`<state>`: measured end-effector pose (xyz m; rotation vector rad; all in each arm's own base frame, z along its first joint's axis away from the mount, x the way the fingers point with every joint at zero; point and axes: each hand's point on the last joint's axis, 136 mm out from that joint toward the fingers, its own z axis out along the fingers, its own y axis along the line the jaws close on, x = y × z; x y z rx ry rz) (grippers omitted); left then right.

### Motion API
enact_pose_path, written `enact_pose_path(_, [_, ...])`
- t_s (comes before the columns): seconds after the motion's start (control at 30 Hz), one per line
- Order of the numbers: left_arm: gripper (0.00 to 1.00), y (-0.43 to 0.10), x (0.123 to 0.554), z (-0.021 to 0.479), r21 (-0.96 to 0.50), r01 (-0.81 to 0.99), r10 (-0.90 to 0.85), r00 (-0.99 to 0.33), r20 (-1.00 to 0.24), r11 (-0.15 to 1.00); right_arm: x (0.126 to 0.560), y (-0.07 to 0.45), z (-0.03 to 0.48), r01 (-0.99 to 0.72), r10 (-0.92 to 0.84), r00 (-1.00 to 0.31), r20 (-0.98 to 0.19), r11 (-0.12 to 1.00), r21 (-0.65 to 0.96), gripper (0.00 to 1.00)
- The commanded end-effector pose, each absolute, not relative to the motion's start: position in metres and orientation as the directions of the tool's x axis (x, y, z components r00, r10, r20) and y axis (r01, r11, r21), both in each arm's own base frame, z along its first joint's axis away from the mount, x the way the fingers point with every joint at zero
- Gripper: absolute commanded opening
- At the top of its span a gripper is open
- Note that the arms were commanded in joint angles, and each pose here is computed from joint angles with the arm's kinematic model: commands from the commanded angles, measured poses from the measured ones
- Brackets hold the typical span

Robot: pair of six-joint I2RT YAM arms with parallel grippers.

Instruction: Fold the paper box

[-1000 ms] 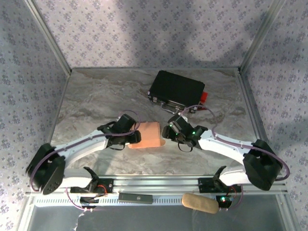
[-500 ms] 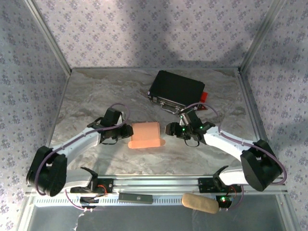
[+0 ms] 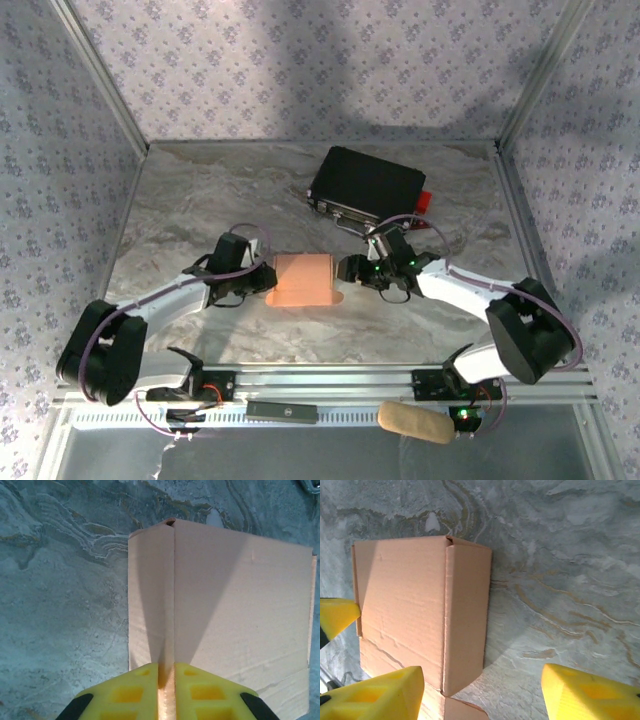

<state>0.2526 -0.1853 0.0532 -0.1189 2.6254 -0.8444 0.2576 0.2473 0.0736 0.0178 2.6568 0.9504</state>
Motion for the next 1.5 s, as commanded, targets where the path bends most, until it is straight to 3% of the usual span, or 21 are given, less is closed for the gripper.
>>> enact_pose_path(0.0, [0.08, -0.171, 0.244, 0.035, -0.551, -0.014, -0.21, -0.932, -0.294, 0.835, 0.26, 0.261, 0.078, -0.154, 0.075, -0.951, -0.301, 0.729, 0.667, 0.67])
enact_pose_path(0.57, [0.04, -0.159, 0.232, 0.018, -0.529, -0.069, -0.244, -0.931, -0.27, 0.846, 0.265, 0.312, 0.067, -0.133, 0.055, -0.979, -0.197, 0.563, 0.816, 0.75])
enact_pose_path(0.77, [0.03, -0.153, 0.228, 0.014, -0.526, -0.099, -0.277, -0.922, -0.271, 0.844, 0.267, 0.32, 0.072, -0.124, 0.081, -0.978, -0.192, 0.516, 0.848, 0.74])
enact_pose_path(0.97, [0.04, -0.156, 0.231, 0.023, -0.549, -0.086, -0.285, -0.914, -0.288, 0.831, 0.272, 0.343, 0.078, -0.104, 0.09, -0.983, -0.16, 0.446, 0.889, 0.67])
enact_pose_path(1.17, [0.23, -0.157, 0.236, 0.049, -0.562, -0.04, -0.278, -0.897, -0.345, 0.826, 0.279, 0.342, 0.079, -0.031, 0.149, -0.983, -0.104, 0.427, 0.904, 0.54])
enact_pose_path(1.3, [0.57, -0.154, 0.239, 0.08, -0.554, 0.062, -0.244, -0.853, -0.461, 0.83, 0.285, 0.336, 0.086, 0.05, 0.206, -0.978, -0.038, 0.405, 0.913, 0.46])
enact_pose_path(1.47, [0.67, -0.152, 0.24, 0.108, -0.5, 0.237, -0.174, -0.745, -0.644, 0.833, 0.282, 0.325, 0.092, 0.199, 0.224, -0.968, 0.114, 0.41, 0.89, 0.46])
